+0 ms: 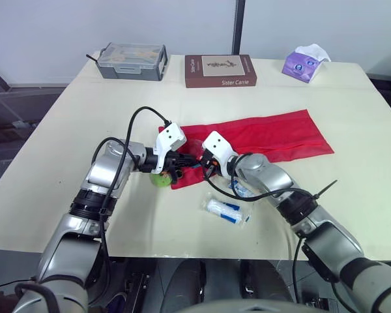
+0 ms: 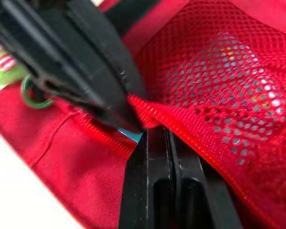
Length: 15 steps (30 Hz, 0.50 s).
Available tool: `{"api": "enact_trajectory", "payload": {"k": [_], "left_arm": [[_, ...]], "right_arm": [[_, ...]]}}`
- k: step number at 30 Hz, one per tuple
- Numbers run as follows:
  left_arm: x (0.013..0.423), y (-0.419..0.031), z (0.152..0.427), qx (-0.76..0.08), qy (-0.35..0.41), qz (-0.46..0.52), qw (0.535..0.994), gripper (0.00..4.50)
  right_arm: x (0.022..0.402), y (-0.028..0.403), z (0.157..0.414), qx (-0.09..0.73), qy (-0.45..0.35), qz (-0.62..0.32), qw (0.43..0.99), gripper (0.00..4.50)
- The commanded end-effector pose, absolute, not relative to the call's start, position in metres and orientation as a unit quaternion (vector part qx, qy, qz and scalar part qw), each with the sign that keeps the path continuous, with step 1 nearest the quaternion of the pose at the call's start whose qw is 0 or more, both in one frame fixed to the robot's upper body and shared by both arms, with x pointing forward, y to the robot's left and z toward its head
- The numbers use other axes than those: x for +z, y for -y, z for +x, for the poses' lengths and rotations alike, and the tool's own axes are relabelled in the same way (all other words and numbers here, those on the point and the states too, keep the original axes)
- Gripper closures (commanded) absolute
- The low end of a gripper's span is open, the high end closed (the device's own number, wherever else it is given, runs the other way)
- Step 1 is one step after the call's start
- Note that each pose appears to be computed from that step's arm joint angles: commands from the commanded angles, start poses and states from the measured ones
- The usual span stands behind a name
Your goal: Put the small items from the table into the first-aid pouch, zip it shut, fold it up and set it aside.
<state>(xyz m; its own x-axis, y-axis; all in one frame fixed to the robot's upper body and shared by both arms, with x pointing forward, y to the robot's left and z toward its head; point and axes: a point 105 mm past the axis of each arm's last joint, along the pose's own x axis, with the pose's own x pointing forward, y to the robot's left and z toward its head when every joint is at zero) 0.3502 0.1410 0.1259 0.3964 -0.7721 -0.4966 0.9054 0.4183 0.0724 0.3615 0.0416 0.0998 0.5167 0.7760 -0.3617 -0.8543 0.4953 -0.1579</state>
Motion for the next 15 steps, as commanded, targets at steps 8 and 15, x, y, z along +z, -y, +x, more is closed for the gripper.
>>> {"api": "enact_trajectory", "payload": {"k": [8, 15], "left_arm": [[0.124, -0.153, 0.357, -0.516, -0.181, 0.234, 0.804, 4.5], [0.127, -0.176, 0.367, -0.512, -0.158, 0.29, 0.793, 4.5]], "right_arm": [[0.146, -0.042, 0.339, 0.561, -0.026, -0.117, 0.819, 4.24], [0.202, 0.046, 0.282, 0.582, 0.062, -0.112, 0.803, 1.93]]}}
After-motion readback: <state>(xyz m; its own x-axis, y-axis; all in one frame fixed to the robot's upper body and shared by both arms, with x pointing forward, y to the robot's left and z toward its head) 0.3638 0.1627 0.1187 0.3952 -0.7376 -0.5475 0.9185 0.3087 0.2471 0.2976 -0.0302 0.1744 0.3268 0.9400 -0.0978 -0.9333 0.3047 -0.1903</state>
